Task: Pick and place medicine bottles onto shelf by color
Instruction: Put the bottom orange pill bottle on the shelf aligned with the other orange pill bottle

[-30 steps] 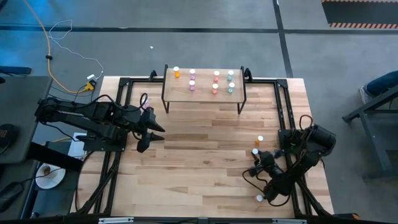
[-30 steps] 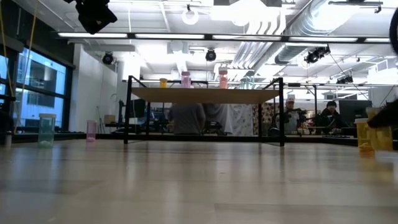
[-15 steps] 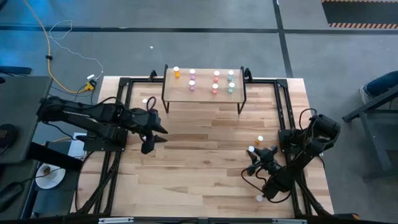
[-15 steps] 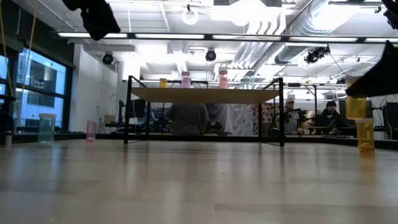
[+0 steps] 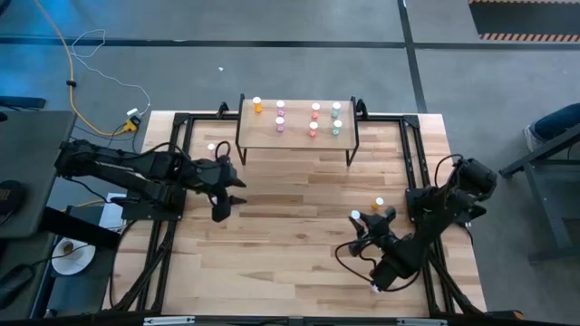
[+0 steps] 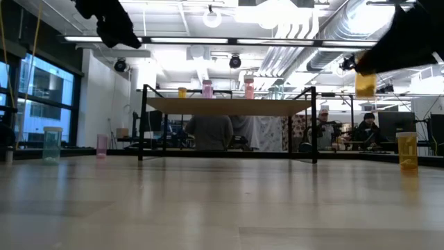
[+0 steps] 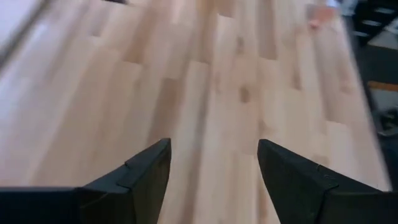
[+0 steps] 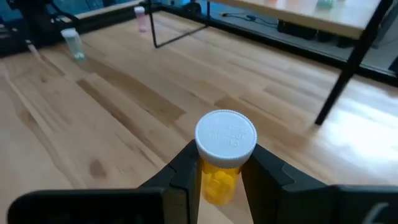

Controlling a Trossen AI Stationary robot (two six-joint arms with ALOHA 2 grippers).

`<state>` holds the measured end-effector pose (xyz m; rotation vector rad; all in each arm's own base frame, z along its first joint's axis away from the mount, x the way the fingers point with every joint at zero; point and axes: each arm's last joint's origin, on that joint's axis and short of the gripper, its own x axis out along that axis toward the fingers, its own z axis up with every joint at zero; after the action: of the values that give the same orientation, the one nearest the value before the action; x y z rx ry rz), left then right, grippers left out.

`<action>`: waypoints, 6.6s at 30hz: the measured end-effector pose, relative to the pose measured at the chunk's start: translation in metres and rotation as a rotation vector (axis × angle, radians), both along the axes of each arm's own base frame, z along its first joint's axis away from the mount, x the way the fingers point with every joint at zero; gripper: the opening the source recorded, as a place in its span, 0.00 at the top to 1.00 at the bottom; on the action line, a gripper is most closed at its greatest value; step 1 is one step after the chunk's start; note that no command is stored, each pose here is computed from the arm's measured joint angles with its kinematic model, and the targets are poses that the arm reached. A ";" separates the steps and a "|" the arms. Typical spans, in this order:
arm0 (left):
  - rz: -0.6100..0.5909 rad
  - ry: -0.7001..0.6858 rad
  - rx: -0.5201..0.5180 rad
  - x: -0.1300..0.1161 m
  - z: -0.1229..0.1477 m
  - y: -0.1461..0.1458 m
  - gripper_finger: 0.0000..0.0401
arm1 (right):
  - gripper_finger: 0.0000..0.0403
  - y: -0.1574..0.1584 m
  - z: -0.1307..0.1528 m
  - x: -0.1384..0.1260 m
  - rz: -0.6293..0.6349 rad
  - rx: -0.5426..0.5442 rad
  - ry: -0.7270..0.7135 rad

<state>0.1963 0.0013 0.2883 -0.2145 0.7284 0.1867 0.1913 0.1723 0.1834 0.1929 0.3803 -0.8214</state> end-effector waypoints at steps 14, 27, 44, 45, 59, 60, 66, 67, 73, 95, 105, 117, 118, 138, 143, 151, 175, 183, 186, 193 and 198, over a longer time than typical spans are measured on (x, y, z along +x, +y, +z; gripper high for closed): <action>0.245 -0.139 0.247 0.004 -0.023 -0.018 0.43 | 0.80 -0.011 0.039 0.042 -0.035 -0.069 0.050; 0.286 -0.278 0.339 0.005 -0.037 -0.035 0.43 | 0.80 -0.024 0.075 0.073 -0.025 -0.123 0.124; 0.158 -0.362 0.373 0.010 -0.026 -0.042 0.43 | 0.80 -0.049 0.134 0.126 0.183 -0.106 0.246; 0.156 -0.362 0.372 0.010 -0.026 -0.042 0.43 | 0.80 -0.050 0.138 0.129 0.209 -0.105 0.252; 0.189 -0.555 0.372 0.015 -0.029 -0.044 0.43 | 0.80 -0.079 0.187 0.168 0.585 -0.118 0.120; 0.190 -0.573 0.380 0.015 -0.030 -0.044 0.43 | 0.80 -0.082 0.188 0.169 0.592 -0.122 0.112; 0.168 -0.644 0.373 0.017 -0.028 -0.045 0.43 | 0.80 -0.096 0.191 0.175 0.660 -0.100 0.086; 0.160 -0.655 0.366 0.018 -0.027 -0.045 0.43 | 0.80 -0.098 0.191 0.176 0.673 -0.096 0.077; 0.140 -0.684 0.344 0.021 -0.026 -0.040 0.43 | 0.80 -0.107 0.192 0.178 0.682 -0.081 0.069; -0.005 -0.793 0.191 0.030 -0.022 -0.020 0.43 | 0.80 -0.123 0.195 0.184 0.735 -0.054 0.020; 0.007 -0.821 0.258 0.041 -0.025 -0.012 0.43 | 0.80 -0.122 0.194 0.184 0.745 -0.041 0.016; -0.008 -0.793 0.277 0.065 -0.014 -0.011 0.43 | 0.80 -0.122 0.194 0.185 0.746 -0.041 0.018; 0.002 -0.792 0.281 0.065 -0.014 -0.011 0.43 | 0.80 -0.122 0.194 0.185 0.747 -0.040 0.017; 0.028 -0.776 0.324 0.064 -0.014 -0.009 0.63 | 0.80 -0.122 0.192 0.184 0.745 -0.026 0.034; 0.027 -0.775 0.325 0.064 -0.015 -0.010 0.71 | 0.80 -0.122 0.192 0.184 0.741 -0.027 0.035; 0.023 -0.772 0.340 0.064 -0.015 -0.010 0.76 | 0.79 -0.122 0.192 0.184 0.743 -0.027 0.035; 0.025 -0.772 0.344 0.064 -0.015 -0.009 0.77 | 0.62 -0.123 0.193 0.184 0.716 -0.027 0.024; 0.062 -0.761 0.370 0.064 -0.015 -0.008 0.77 | 0.55 -0.124 0.194 0.180 0.680 -0.036 0.042; 0.075 -0.755 0.387 0.063 -0.015 -0.008 0.77 | 0.55 -0.125 0.199 0.176 0.664 -0.044 0.032; 0.091 -0.769 0.390 0.062 -0.012 -0.007 0.77 | 0.55 -0.128 0.206 0.166 0.609 -0.063 0.038; 0.156 -0.747 0.448 0.059 -0.010 -0.006 0.77 | 0.55 -0.129 0.212 0.161 0.607 -0.065 0.028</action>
<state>0.2550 -0.0044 0.2786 0.0929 -0.0821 0.3854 0.3519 0.0430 0.3953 -0.0005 0.4089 -0.2371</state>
